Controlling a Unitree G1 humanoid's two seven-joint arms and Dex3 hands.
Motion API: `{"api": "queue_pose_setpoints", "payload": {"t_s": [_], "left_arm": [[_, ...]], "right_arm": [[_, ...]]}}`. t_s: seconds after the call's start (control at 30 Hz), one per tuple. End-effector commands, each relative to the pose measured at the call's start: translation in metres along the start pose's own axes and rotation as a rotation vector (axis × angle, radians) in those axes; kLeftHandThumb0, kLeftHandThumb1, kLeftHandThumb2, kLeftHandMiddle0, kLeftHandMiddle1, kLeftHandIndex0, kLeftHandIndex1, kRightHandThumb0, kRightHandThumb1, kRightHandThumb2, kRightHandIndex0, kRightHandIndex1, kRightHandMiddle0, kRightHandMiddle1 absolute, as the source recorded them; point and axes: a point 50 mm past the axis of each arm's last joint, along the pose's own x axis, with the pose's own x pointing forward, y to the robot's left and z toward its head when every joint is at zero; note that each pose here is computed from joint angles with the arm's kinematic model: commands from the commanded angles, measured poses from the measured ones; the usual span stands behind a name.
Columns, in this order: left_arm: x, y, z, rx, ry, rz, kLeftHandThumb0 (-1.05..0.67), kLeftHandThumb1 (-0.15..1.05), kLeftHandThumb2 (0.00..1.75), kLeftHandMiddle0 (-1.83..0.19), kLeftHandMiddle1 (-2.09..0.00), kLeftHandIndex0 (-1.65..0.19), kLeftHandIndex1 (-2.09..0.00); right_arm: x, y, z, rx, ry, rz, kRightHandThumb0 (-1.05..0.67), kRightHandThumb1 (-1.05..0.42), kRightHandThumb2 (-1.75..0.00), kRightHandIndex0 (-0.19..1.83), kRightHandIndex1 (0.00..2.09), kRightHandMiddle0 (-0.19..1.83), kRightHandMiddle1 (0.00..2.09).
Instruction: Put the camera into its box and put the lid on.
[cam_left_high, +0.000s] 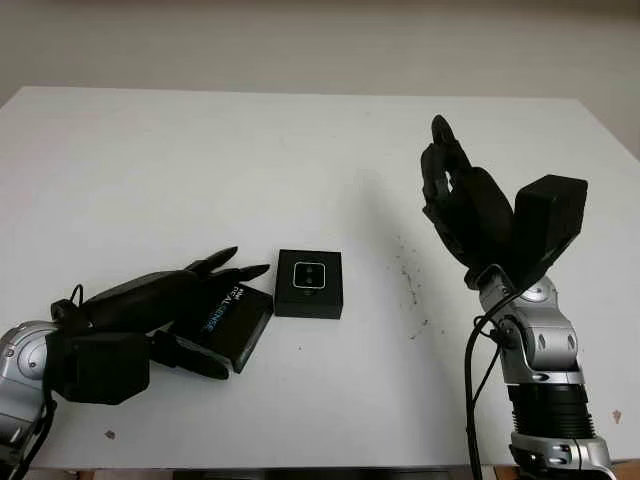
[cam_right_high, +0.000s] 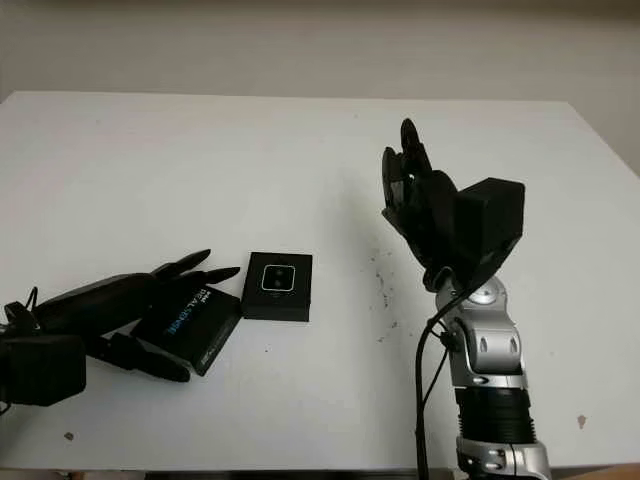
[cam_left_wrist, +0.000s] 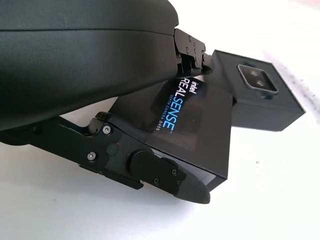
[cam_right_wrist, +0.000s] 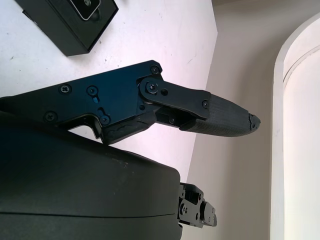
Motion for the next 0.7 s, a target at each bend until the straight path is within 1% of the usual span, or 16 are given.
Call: {"api": "queue_pose_setpoints", "payload": {"t_s": [0.0, 0.03, 0.07, 0.13, 0.17, 0.23, 0.3, 0.4, 0.5, 0.57, 0.6, 0.63, 0.67], "left_arm": [[-0.002, -0.002, 0.0, -0.022, -0.002, 0.01, -0.35, 1.0, 0.06, -0.27, -0.41, -0.18, -0.46], [-0.002, -0.002, 0.0, -0.029, -0.006, 0.012, -0.34, 1.0, 0.06, -0.23, -0.52, -0.14, -0.57], [-0.003, -0.003, 0.0, -0.032, -0.007, 0.013, -0.3, 1.02, 0.06, -0.18, -0.75, -0.1, -0.73], [-0.004, -0.004, 0.0, -0.027, -0.011, 0.018, -0.27, 1.04, 0.08, -0.11, -1.05, -0.05, -0.95], [-0.004, -0.004, 0.0, -0.019, -0.011, 0.021, -0.24, 1.04, 0.1, -0.11, -1.18, -0.05, -1.08], [-0.005, -0.004, 0.001, 0.003, -0.023, 0.031, -0.2, 1.05, 0.12, -0.14, -1.3, -0.08, -1.21], [-0.005, -0.005, 0.001, 0.033, -0.033, 0.039, -0.17, 1.05, 0.12, -0.17, -1.37, -0.11, -1.27], [-0.005, -0.005, 0.003, 0.119, -0.029, 0.044, -0.15, 1.05, 0.11, -0.2, -1.41, -0.16, -1.32], [-0.005, -0.003, 0.005, 0.188, -0.007, 0.045, -0.13, 1.04, 0.08, -0.21, -1.43, -0.2, -1.36], [-0.005, -0.003, 0.007, 0.206, 0.01, 0.055, -0.13, 1.04, 0.07, -0.2, -1.46, -0.2, -1.38], [-0.005, -0.002, 0.008, 0.208, 0.018, 0.067, -0.13, 1.04, 0.07, -0.18, -1.52, -0.17, -1.41], [-0.005, 0.0, 0.009, 0.207, 0.022, 0.09, -0.14, 1.05, 0.07, -0.16, -1.57, -0.16, -1.42], [-0.006, 0.001, 0.01, 0.204, 0.027, 0.116, -0.14, 1.04, 0.07, -0.15, -1.58, -0.15, -1.43]], "right_arm": [[-0.002, -0.002, 0.008, -0.023, -0.03, -0.002, -0.69, -1.05, -0.68, -0.19, 0.03, -0.19, 0.04], [-0.002, -0.003, 0.008, -0.022, -0.03, -0.003, -0.69, -1.05, -0.68, -0.19, 0.03, -0.19, 0.04], [-0.002, -0.003, 0.009, -0.021, -0.03, -0.004, -0.69, -1.05, -0.68, -0.19, 0.03, -0.19, 0.04], [-0.002, -0.003, 0.01, -0.025, -0.031, -0.003, -0.68, -1.05, -0.69, -0.19, 0.03, -0.19, 0.04], [-0.002, -0.003, 0.01, -0.027, -0.031, -0.002, -0.68, -1.05, -0.69, -0.19, 0.03, -0.19, 0.03], [-0.002, -0.003, 0.01, -0.027, -0.031, -0.003, -0.68, -1.05, -0.69, -0.19, 0.03, -0.19, 0.03], [-0.002, -0.004, 0.01, -0.027, -0.03, -0.004, -0.68, -1.05, -0.69, -0.19, 0.03, -0.19, 0.04], [-0.002, -0.004, 0.01, -0.028, -0.03, -0.004, -0.69, -1.05, -0.69, -0.19, 0.03, -0.18, 0.04], [-0.002, -0.004, 0.01, -0.029, -0.03, -0.003, -0.69, -1.05, -0.69, -0.19, 0.04, -0.18, 0.04], [-0.002, -0.004, 0.009, -0.03, -0.028, 0.0, -0.7, -1.05, -0.68, -0.19, 0.04, -0.18, 0.05], [-0.002, -0.004, 0.009, -0.03, -0.027, 0.006, -0.7, -1.05, -0.69, -0.19, 0.04, -0.18, 0.04], [-0.002, -0.004, 0.009, -0.029, -0.026, 0.011, -0.7, -1.05, -0.69, -0.19, 0.03, -0.19, 0.04], [-0.003, -0.003, 0.009, -0.029, -0.027, 0.014, -0.7, -1.05, -0.69, -0.19, 0.03, -0.19, 0.04]]}}
